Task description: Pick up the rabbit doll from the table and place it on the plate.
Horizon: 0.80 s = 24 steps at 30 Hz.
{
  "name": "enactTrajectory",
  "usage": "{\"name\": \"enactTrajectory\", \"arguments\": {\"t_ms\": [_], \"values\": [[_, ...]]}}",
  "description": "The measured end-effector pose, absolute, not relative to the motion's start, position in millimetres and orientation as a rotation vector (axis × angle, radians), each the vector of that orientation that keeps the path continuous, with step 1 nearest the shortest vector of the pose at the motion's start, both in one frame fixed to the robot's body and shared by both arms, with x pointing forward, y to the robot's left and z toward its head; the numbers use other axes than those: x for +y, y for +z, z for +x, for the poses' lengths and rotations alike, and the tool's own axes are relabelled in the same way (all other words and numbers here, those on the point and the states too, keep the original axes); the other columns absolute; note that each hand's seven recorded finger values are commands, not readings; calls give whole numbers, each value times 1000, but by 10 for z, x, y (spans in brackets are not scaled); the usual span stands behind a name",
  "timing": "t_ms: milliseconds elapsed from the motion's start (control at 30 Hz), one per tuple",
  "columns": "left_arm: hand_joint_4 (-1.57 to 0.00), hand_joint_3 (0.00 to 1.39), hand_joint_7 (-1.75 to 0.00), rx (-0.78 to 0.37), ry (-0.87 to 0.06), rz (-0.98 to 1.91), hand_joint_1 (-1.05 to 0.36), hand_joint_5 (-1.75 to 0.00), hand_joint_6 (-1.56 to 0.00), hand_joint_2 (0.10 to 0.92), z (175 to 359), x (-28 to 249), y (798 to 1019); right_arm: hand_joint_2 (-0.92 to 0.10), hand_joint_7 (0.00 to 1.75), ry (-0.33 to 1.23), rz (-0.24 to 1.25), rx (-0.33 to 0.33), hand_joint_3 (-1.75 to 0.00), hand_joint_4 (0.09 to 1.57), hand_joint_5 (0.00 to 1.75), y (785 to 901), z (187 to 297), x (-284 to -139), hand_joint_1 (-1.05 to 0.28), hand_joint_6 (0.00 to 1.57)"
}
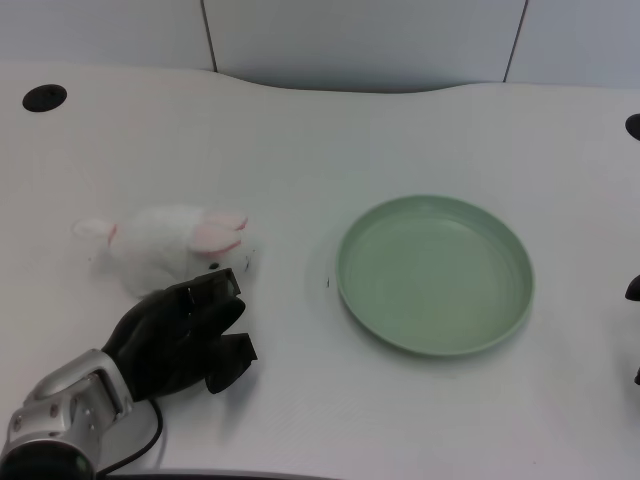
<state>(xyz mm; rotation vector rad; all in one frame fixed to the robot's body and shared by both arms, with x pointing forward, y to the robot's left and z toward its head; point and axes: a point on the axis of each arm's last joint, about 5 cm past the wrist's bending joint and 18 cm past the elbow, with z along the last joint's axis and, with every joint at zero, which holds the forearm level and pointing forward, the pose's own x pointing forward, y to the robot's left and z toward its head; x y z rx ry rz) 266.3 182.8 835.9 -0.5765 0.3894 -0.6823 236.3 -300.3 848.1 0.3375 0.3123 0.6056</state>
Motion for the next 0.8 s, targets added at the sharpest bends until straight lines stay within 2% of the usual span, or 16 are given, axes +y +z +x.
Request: {"name": "enactTrajectory", "arguments": {"t_ms": [33,67,467,533,700,800], "values": [[-1332,159,-1746,389,-683,-576,-656,-1746,-1056,921,2664,1827,8360,-921,1746,606,338,312,-167,1531,1746,8481,2363,-3003,-389,1137],[-1334,160,-1746,389,-684,-575,-662,-1746,-1059,921,2664,1826,8360,-921,1746,606,338,313,-163,1524,1746,8481,2363,-3003,-388,1022],[-1310,165,-1746,370,-690,-548,-659,-1746,-1031,921,2673,1821,8373,-921,1746,604,351,322,-136,1474,1746,8475,2360,-3002,-384,1024],[-1306,162,-1746,371,-690,-548,-653,-1746,-1030,921,2673,1821,8373,-921,1746,600,352,324,-125,1465,1746,8474,2360,-3002,-387,1066],[-1302,157,-1746,374,-682,-536,-650,-1746,-1038,921,2674,1821,8375,-914,1746,596,365,330,-118,1449,1746,8469,2357,-3003,-362,938],[-1150,148,-1744,350,-682,-520,-631,-1746,-898,921,2679,1825,8389,-920,1746,589,375,341,-105,1423,1746,8463,2354,-3001,-367,948]]}}
